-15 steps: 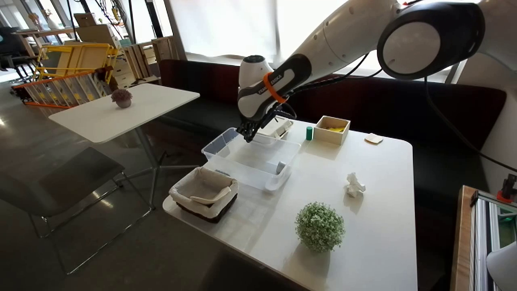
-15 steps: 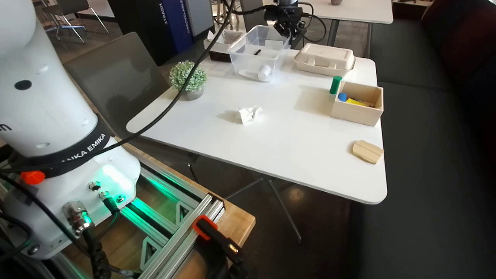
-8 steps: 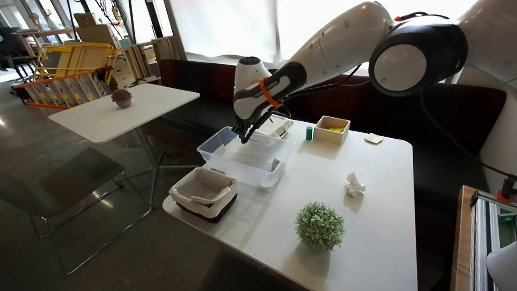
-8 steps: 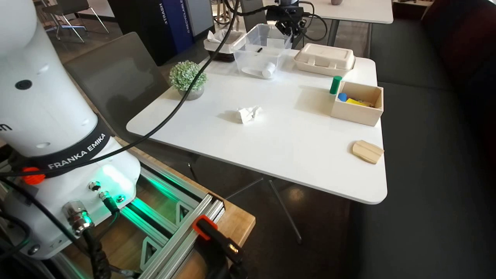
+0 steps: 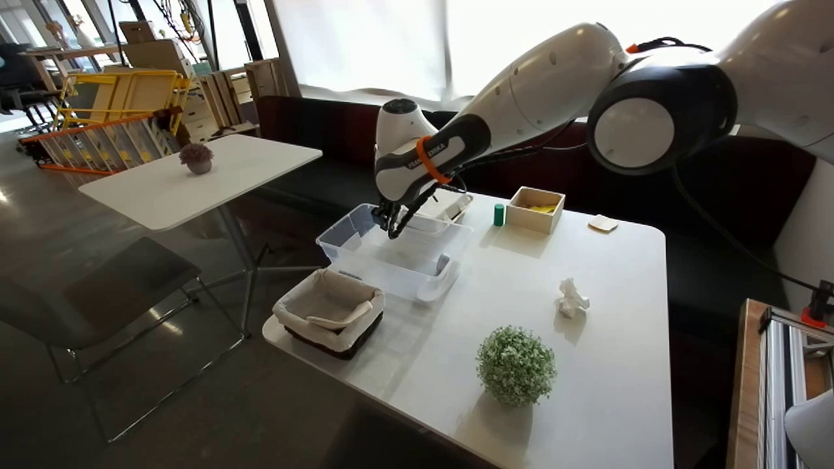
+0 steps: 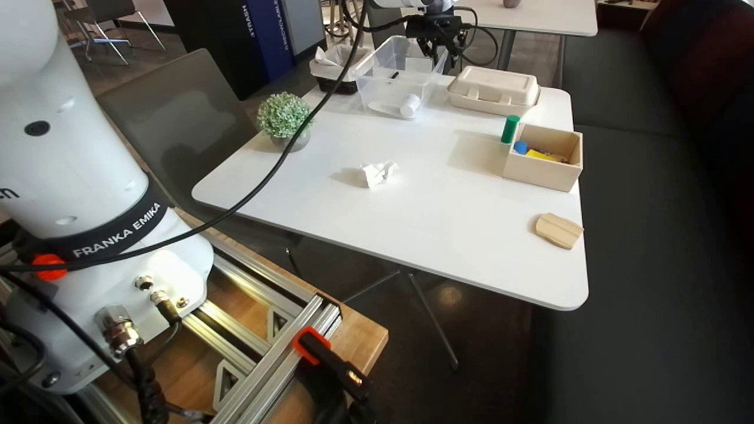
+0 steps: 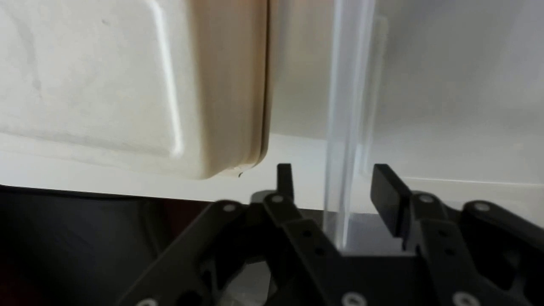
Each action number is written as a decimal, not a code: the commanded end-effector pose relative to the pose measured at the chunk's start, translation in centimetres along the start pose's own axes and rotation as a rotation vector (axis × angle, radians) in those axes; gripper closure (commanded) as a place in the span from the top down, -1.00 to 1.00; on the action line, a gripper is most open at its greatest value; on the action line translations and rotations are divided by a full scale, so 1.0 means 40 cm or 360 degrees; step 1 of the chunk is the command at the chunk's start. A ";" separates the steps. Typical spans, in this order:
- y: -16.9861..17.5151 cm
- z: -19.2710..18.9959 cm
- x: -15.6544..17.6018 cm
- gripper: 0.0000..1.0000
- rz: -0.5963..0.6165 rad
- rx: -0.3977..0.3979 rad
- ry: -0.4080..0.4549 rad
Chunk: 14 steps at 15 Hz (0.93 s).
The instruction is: Move the clear container backwards.
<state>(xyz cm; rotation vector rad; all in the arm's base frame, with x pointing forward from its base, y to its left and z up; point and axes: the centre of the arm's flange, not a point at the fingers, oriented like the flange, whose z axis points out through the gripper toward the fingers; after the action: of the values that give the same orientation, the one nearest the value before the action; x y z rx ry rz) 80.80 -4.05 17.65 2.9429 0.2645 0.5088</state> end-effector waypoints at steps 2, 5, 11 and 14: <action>-0.022 -0.007 0.030 0.80 -0.0054 -0.0053 -0.0044; -0.030 -0.048 0.035 1.00 -0.0088 -0.0084 -0.0065; -0.008 -0.166 0.054 1.00 -0.0158 -0.0139 -0.0036; -0.008 -0.247 0.021 1.00 -0.0183 -0.0008 -0.0103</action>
<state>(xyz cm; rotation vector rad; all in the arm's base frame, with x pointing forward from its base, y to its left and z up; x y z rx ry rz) 81.58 -2.79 24.63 2.8474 0.3622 0.4917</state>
